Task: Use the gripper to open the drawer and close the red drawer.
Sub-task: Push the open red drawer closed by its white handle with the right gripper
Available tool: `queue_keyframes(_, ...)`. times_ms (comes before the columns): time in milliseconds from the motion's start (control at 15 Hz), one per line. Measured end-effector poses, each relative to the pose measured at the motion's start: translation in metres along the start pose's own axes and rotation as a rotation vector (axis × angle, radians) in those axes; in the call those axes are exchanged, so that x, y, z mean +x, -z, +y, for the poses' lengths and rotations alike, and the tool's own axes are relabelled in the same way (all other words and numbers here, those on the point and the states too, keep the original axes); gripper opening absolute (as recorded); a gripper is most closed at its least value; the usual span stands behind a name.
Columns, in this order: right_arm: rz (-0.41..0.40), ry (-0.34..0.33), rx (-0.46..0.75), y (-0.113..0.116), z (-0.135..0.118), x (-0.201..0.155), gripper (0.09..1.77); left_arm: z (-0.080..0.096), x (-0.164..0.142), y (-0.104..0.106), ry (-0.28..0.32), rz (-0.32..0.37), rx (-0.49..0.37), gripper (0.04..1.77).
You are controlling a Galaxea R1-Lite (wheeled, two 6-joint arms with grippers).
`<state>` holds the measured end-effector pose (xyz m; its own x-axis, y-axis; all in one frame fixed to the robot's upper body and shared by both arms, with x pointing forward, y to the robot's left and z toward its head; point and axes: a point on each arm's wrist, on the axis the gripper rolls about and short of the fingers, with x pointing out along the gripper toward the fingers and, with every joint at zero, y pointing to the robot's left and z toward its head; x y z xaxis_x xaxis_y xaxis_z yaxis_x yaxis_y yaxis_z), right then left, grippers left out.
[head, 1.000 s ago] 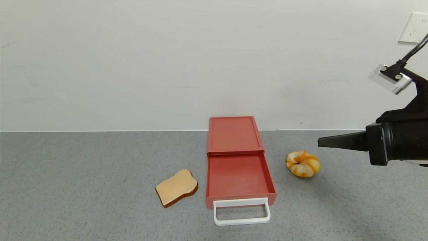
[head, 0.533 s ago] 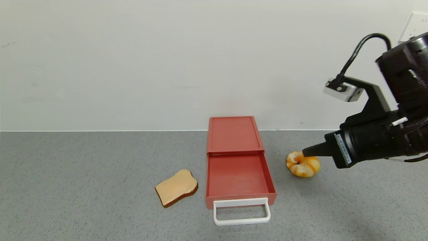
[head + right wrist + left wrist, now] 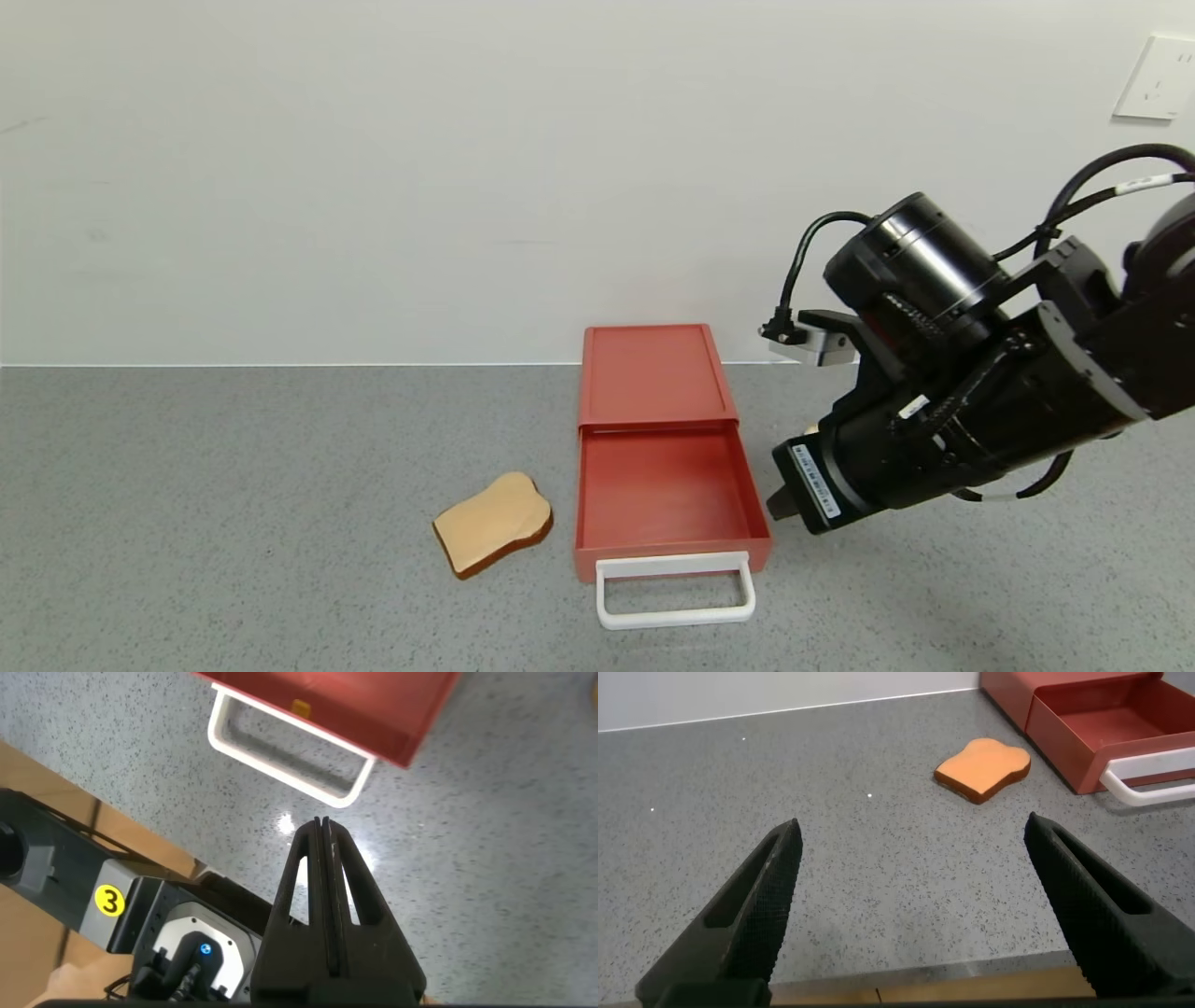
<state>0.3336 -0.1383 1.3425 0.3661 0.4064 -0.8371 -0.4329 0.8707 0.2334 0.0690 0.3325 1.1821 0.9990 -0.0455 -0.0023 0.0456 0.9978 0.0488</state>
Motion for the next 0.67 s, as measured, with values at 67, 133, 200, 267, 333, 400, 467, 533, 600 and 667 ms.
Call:
queue_keyframes(67,0.022,0.0,0.011,0.0,0.005,0.008,0.11,0.0,0.0,0.0,0.0,0.0,0.0,1.72)
queue_keyframes(133,0.041,0.0,0.021,0.0,0.01,0.016,0.11,0.0,0.0,0.0,0.0,0.0,0.0,1.72)
queue_keyframes(200,0.059,0.003,0.025,0.001,0.015,0.023,0.11,0.0,0.0,0.0,0.0,0.0,0.0,1.72)
queue_keyframes(267,0.076,0.022,0.032,0.002,0.019,0.033,0.11,0.0,0.0,0.0,0.0,0.0,0.0,1.72)
queue_keyframes(333,0.09,0.042,0.036,0.003,0.023,0.041,0.12,0.0,0.0,0.0,0.0,0.0,0.0,1.72)
queue_keyframes(400,0.103,0.055,0.04,0.004,0.027,0.05,0.11,0.0,0.0,0.0,0.0,0.0,0.0,1.72)
queue_keyframes(467,0.117,0.06,0.041,0.004,0.031,0.057,0.11,0.0,0.0,0.0,0.0,0.0,0.0,1.72)
queue_keyframes(533,0.135,0.066,0.04,0.005,0.034,0.063,0.11,0.0,0.0,0.0,0.0,0.001,0.0,1.72)
queue_keyframes(600,0.158,0.073,0.039,0.007,0.036,0.068,0.12,0.0,0.0,0.0,0.0,0.001,0.0,1.72)
queue_keyframes(667,0.178,0.079,0.042,0.009,0.039,0.073,0.11,0.0,0.0,0.0,0.0,0.001,0.0,1.72)
